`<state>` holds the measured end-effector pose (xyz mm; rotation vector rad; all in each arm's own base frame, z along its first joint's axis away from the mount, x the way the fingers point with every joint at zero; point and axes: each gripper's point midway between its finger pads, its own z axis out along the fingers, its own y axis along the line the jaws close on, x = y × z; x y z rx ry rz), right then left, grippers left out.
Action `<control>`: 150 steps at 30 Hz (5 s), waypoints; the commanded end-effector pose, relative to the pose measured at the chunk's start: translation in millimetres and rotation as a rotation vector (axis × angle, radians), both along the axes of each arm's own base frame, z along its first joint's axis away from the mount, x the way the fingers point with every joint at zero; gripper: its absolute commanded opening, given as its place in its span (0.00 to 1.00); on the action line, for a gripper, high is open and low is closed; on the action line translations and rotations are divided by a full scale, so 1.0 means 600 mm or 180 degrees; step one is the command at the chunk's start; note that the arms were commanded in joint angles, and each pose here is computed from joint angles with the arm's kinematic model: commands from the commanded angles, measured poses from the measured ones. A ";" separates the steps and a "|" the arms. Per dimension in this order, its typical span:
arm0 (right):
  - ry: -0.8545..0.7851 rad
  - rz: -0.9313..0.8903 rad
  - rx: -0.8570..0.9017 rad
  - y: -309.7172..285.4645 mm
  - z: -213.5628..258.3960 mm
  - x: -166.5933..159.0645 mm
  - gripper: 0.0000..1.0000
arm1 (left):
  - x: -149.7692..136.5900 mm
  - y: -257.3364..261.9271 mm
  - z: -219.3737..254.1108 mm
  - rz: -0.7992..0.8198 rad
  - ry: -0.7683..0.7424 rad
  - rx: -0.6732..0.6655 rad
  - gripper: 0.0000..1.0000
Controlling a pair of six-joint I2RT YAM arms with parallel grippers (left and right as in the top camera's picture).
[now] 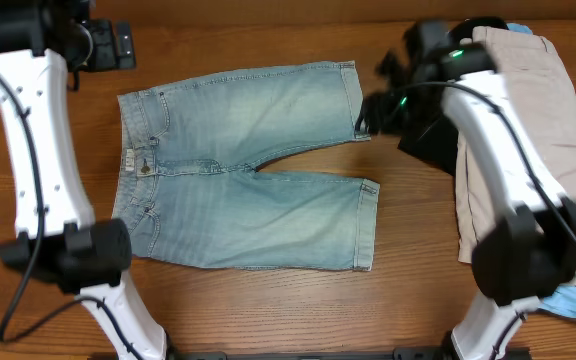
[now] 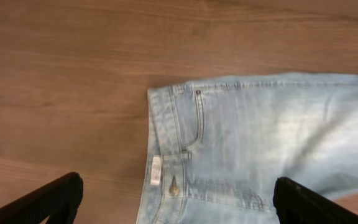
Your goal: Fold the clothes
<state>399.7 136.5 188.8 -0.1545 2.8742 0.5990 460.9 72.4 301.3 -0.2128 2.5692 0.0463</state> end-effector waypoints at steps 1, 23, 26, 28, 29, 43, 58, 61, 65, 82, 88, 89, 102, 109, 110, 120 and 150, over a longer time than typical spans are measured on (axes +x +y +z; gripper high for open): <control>-0.0599 -0.0134 0.0193 0.000 0.156 -0.021 0.59 | -0.066 0.001 0.106 0.0178 -0.0398 0.0027 1.00; -0.0757 -0.1579 -0.0648 -0.059 0.233 -0.228 1.00 | -0.379 0.035 0.099 0.2292 -0.0217 -0.0320 1.00; -0.0595 -0.1513 -0.0687 -0.046 0.189 -0.220 1.00 | -0.415 0.055 0.065 0.2919 -0.0254 -0.0294 1.00; -0.0456 -0.1449 -0.0653 -0.030 0.154 -0.215 1.00 | -0.421 0.062 0.035 0.3116 -0.0203 -0.0256 1.00; -0.0382 -0.1414 -0.0646 -0.023 0.133 -0.214 1.00 | -0.418 0.063 0.017 0.3137 -0.0137 -0.0243 1.00; 0.0380 -0.1638 -0.1083 -0.043 -0.096 -0.263 0.91 | -0.398 0.052 -0.311 0.3590 0.0904 -0.0429 0.86; 0.0509 -0.1314 -0.0803 -0.010 -0.200 -0.285 0.77 | -0.390 0.054 -0.462 0.3900 0.1099 -0.0570 0.75; 0.0432 -0.1223 -0.0767 0.002 -0.206 -0.284 0.73 | -0.376 0.057 -0.476 0.3894 0.1065 -0.0585 0.72; 0.0416 -0.1122 -0.0766 0.016 -0.218 -0.294 0.69 | -0.366 0.056 -0.501 0.3877 0.1122 -0.0615 0.56; 0.0887 -0.1091 -0.0965 0.015 -0.294 -0.364 0.54 | -0.367 0.039 -0.529 0.3713 0.1361 -0.0700 0.04; 0.0869 -0.1092 -0.0908 0.018 -0.306 -0.365 0.45 | -0.365 0.037 -0.530 0.3556 0.1394 -0.0682 0.04; 0.0851 -0.1095 -0.0903 0.018 -0.306 -0.363 0.42 | -0.365 0.037 -0.530 0.3556 0.1394 -0.0682 0.04; 0.0678 -0.1219 -0.0992 0.001 -0.298 -0.340 0.04 | -0.315 0.045 -0.472 0.2937 0.1402 -0.0630 0.04; 0.0399 -0.1365 -0.0818 -0.033 -0.177 -0.284 0.04 | -0.282 0.071 -0.363 0.2775 0.1356 -0.0408 0.04; 0.0333 -0.1372 -0.0779 -0.039 -0.154 -0.277 0.04 | -0.282 0.073 -0.346 0.2760 0.1364 -0.0374 0.04; -0.0012 -0.1453 -0.0551 -0.069 -0.011 -0.291 0.04 | -0.318 0.070 -0.217 0.2585 0.1445 -0.0239 0.04; -0.1394 -0.1149 -0.0429 0.023 -0.077 0.022 0.04 | -0.239 0.121 -0.252 0.2871 0.0116 -0.0189 0.04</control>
